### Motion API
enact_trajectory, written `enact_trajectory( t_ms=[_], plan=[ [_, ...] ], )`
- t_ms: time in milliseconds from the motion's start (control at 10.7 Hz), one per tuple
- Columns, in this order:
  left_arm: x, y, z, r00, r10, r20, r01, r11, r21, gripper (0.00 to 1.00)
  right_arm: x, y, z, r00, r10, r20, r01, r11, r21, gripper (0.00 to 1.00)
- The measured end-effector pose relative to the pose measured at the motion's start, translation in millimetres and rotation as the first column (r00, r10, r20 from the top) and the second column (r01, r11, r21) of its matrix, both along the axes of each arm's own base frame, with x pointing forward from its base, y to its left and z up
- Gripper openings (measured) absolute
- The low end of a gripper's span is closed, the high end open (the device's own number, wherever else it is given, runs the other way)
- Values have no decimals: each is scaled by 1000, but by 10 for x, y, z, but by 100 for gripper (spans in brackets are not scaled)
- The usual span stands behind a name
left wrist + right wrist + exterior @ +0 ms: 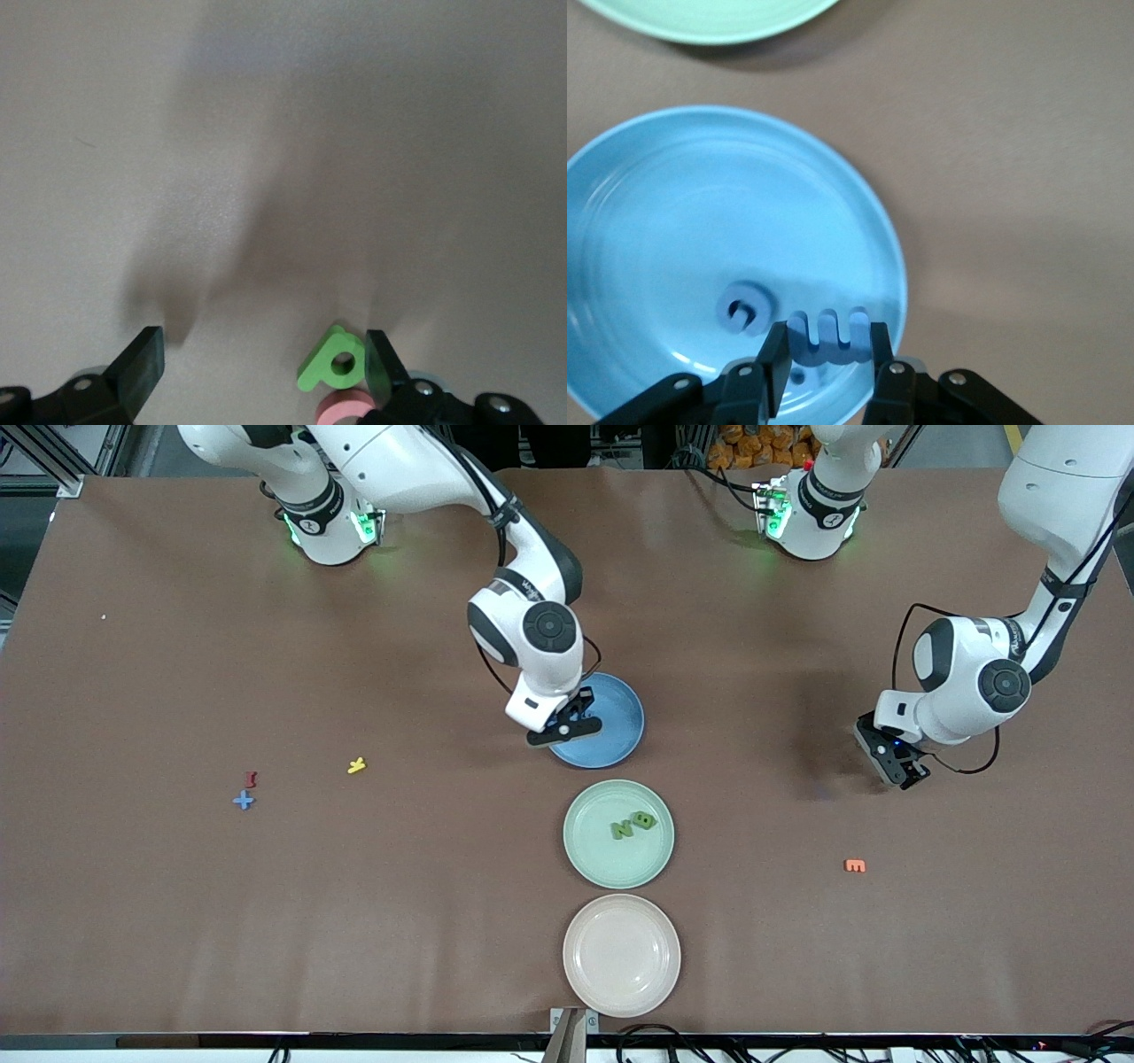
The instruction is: Sort letters by color into matching plates
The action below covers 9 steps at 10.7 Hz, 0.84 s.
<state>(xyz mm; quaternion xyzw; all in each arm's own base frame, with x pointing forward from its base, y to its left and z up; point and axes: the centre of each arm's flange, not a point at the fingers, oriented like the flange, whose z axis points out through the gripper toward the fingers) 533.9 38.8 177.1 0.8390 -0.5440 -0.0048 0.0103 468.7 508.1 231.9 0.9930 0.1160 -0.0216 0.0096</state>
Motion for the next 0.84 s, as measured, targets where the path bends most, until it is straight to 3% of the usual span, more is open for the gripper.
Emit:
enact_trajectory(
  t_ms=[279,559,838],
  plan=[
    [-36,-22,-9,1000,-4,-5,4,1000,-1,100,-158,157,-56,1000,30,-8,-30,1000,1,41],
    [-71,-49,15,1000,-9,-6,9,1000,1,100,-158,188,-47,999,33,-6,-33,999,6,43],
    [-110,-64,-2,1000,-11,-5,11,1000,-1,100,-124,199,-3,999,34,2,-34,999,13,80]
  ],
)
